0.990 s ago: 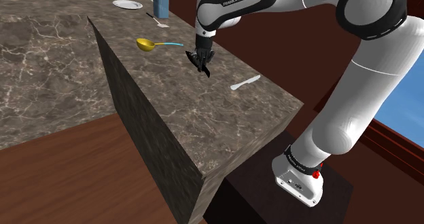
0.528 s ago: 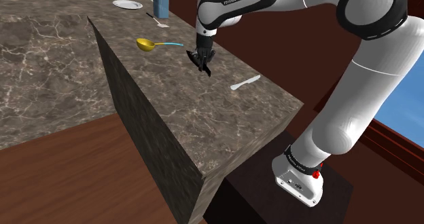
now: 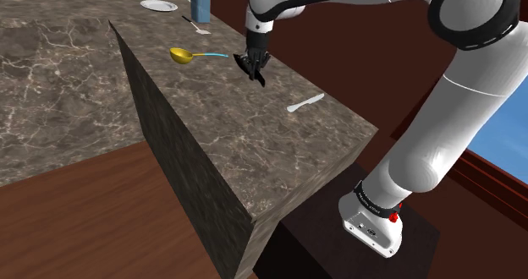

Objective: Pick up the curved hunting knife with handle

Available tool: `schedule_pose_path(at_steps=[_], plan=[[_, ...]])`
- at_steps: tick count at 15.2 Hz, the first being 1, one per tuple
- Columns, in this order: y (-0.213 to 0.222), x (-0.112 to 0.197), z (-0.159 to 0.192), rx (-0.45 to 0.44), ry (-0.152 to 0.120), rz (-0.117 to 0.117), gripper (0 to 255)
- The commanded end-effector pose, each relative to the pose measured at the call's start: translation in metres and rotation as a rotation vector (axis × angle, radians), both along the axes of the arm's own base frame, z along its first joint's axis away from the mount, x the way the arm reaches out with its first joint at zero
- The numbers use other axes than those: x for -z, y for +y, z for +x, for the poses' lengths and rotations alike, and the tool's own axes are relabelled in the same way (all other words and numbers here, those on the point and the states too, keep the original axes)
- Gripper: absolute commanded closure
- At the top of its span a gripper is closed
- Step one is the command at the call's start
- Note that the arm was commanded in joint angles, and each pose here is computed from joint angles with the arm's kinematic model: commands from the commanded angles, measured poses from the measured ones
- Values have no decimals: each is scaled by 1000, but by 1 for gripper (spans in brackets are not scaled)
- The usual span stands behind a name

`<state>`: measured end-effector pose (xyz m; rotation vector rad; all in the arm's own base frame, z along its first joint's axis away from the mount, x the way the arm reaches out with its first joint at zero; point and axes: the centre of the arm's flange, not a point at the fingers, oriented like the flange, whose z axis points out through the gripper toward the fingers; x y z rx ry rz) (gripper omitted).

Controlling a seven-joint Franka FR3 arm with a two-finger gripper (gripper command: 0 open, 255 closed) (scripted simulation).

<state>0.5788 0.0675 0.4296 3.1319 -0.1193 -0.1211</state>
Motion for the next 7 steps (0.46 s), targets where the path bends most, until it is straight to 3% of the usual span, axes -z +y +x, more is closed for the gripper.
schedule_pose_path(at_steps=[1, 7], plan=[[-1, -11, 1, 0, 0, 0, 255], [-1, -33, 1, 0, 0, 0, 255]])
